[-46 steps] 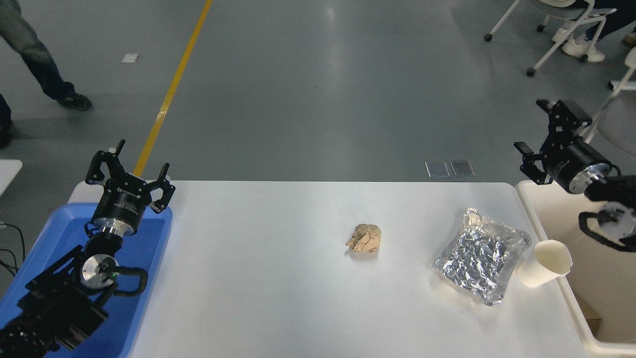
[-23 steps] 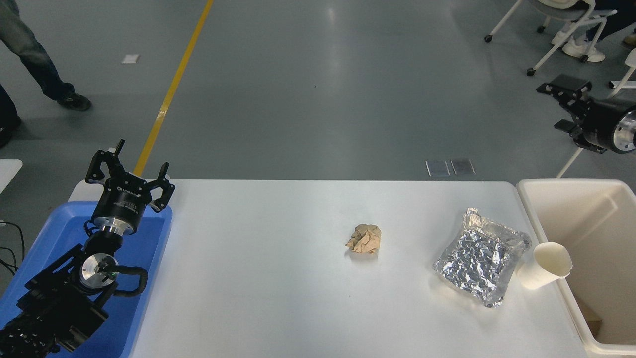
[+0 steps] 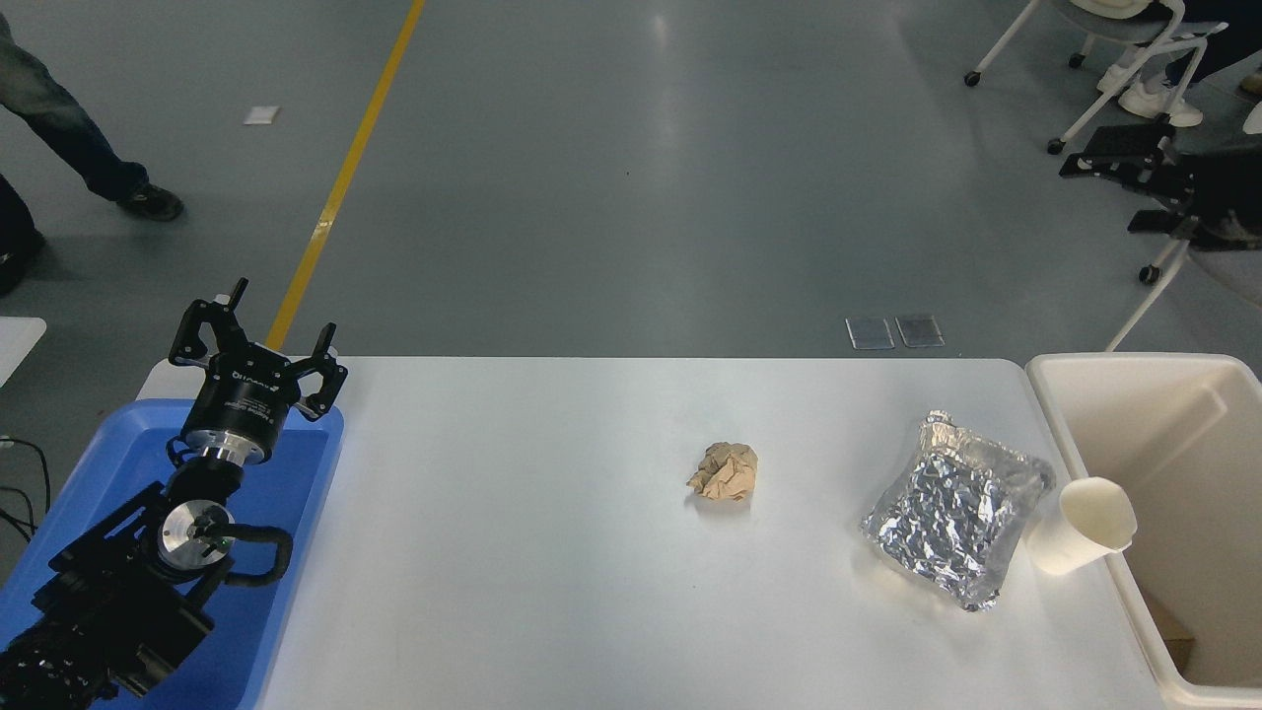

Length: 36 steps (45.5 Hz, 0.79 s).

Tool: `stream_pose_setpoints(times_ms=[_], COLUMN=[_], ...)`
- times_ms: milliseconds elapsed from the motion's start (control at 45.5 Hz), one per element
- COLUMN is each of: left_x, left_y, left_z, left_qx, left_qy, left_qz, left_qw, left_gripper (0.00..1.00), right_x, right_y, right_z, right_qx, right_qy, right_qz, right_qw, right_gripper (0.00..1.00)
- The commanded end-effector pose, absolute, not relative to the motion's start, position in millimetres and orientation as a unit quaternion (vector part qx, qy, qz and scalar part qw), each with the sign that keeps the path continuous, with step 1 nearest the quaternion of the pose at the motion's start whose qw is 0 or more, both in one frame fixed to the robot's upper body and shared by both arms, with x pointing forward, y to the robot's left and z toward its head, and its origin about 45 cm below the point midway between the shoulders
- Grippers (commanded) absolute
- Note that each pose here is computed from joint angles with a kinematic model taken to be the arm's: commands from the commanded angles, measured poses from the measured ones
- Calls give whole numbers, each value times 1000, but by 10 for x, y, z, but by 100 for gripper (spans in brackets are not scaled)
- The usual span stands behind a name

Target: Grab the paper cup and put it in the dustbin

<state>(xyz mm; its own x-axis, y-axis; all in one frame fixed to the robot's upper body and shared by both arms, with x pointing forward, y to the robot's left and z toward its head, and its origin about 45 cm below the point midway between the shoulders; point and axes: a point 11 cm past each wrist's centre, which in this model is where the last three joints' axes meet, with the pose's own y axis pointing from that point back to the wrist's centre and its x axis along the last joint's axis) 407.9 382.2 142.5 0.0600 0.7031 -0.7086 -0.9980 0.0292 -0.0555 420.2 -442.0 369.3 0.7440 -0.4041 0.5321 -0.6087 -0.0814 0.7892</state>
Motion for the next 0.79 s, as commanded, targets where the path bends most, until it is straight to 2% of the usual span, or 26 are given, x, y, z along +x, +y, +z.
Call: stream_pose_setpoints(times_ms=[0, 220, 308, 637, 769], left_x=[4076, 4077, 4082, 4077, 4076], left_y=[3826, 3822, 3820, 3821, 3825], left_z=[1421, 1423, 1429, 1423, 1420], left_qx=[-286, -286, -286, -285, -285], left_qy=[258, 258, 258, 258, 258], left_qz=[636, 635, 635, 635, 636], left_qw=[669, 669, 670, 670, 669], left_gripper=[99, 99, 99, 99, 99], right_x=[3765, 3242, 3122, 3114, 3100], right_y=[-4503, -4660, -4684, -4655, -4628], right_z=[3749, 3790, 3788, 3706, 3481], right_qx=[708, 662, 653, 662, 686], right_qy=[-267, -172, -148, -149, -164], right_qz=[33, 6, 0, -3, -27], right_qw=[653, 729, 743, 734, 709], right_gripper=[100, 100, 100, 100, 100])
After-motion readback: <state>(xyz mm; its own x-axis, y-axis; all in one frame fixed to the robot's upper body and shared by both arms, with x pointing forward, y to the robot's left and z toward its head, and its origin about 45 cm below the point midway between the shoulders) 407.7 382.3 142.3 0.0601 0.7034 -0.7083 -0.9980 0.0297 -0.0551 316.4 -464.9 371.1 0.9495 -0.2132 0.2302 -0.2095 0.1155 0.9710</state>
